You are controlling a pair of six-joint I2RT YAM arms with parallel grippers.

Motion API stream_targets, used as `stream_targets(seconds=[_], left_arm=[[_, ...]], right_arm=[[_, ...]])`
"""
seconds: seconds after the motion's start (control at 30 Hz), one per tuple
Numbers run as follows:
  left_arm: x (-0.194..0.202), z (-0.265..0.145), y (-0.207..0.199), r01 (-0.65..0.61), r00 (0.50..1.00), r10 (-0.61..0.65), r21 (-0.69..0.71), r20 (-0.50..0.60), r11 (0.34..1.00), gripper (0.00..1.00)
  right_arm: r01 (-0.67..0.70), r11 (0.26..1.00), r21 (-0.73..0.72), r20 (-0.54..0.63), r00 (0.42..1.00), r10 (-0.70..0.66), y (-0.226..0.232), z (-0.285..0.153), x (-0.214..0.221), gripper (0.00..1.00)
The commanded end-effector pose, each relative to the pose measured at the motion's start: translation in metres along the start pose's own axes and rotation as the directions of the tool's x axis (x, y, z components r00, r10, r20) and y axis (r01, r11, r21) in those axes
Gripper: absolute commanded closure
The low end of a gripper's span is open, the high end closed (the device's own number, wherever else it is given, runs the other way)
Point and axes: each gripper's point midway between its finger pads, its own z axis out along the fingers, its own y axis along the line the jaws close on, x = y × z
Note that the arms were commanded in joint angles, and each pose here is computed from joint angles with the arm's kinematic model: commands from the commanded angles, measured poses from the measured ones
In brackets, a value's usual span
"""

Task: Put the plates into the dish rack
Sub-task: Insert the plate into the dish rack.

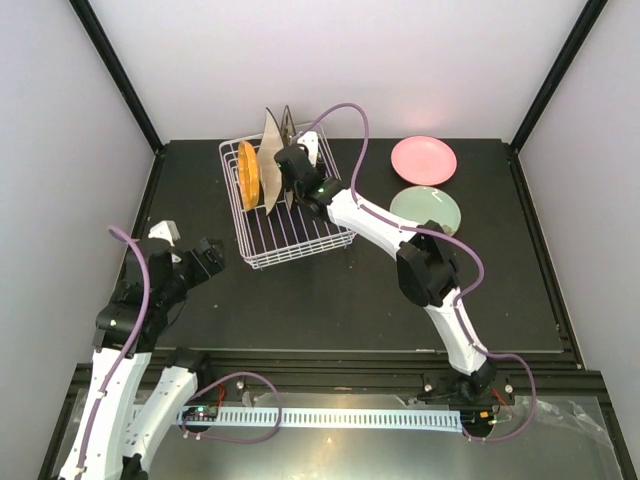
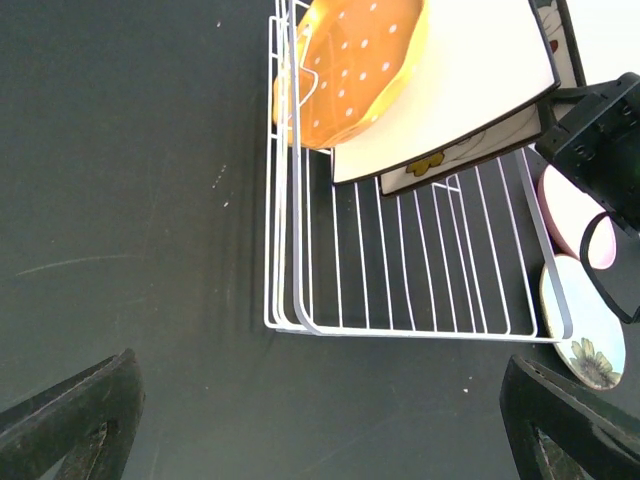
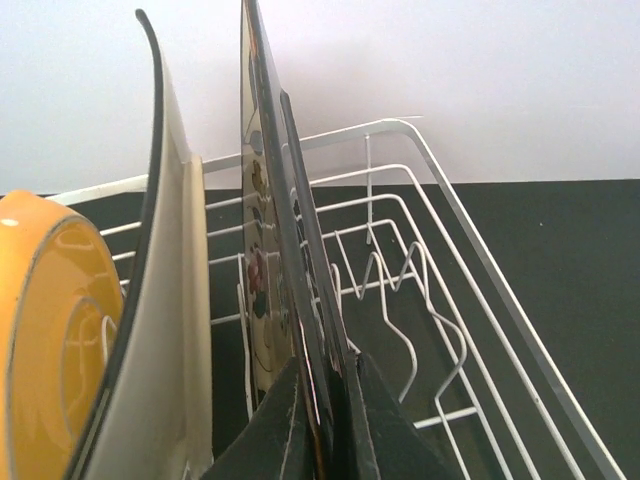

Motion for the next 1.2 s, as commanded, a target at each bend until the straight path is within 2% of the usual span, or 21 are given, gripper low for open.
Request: stream_targets(seconds=[0.0, 0.1, 0.3, 0.6, 0.87, 1.17], left_arm=[[-0.003, -0.008, -0.001, -0.015, 1.0, 0.015, 0.0, 0.004, 1.0, 0.01], [-0.003, -0.008, -0.001, -0.013, 1.0, 0.013, 0.001, 0.005, 1.0, 0.01], [-0.003, -0.005, -0.001, -0.004, 1.0, 0.004, -0.001, 0.001, 1.0, 0.01], [-0.002, -0.003, 0.0, 0.002, 1.0, -0.002, -0.001, -0.001, 1.0, 0.01], [0.001, -0.001, 0.0, 0.005, 1.0, -0.005, 0.004, -0.007, 1.0, 0.01], [0.003, 0.002, 0.002, 0.003, 1.0, -0.003, 0.001, -0.013, 1.0, 0.01]], right_arm=[[-0.162, 0.98, -0.12, 0.16, 0.971, 0.18, 0.035, -0.019, -0.062, 0.99], [-0.155, 0.981, -0.115, 0.142, 0.975, 0.17, 0.034, -0.019, -0.058, 0.98], [-0.136, 0.984, -0.116, 0.109, 0.983, 0.149, 0.033, -0.02, -0.048, 0.91], [-0.139, 0.984, -0.111, 0.076, 0.986, 0.147, 0.024, -0.026, -0.036, 0.9], [-0.125, 0.987, -0.106, 0.07, 0.989, 0.133, 0.02, -0.03, -0.033, 0.75], [-0.124, 0.987, -0.101, 0.079, 0.988, 0.132, 0.016, -0.036, -0.037, 0.62]])
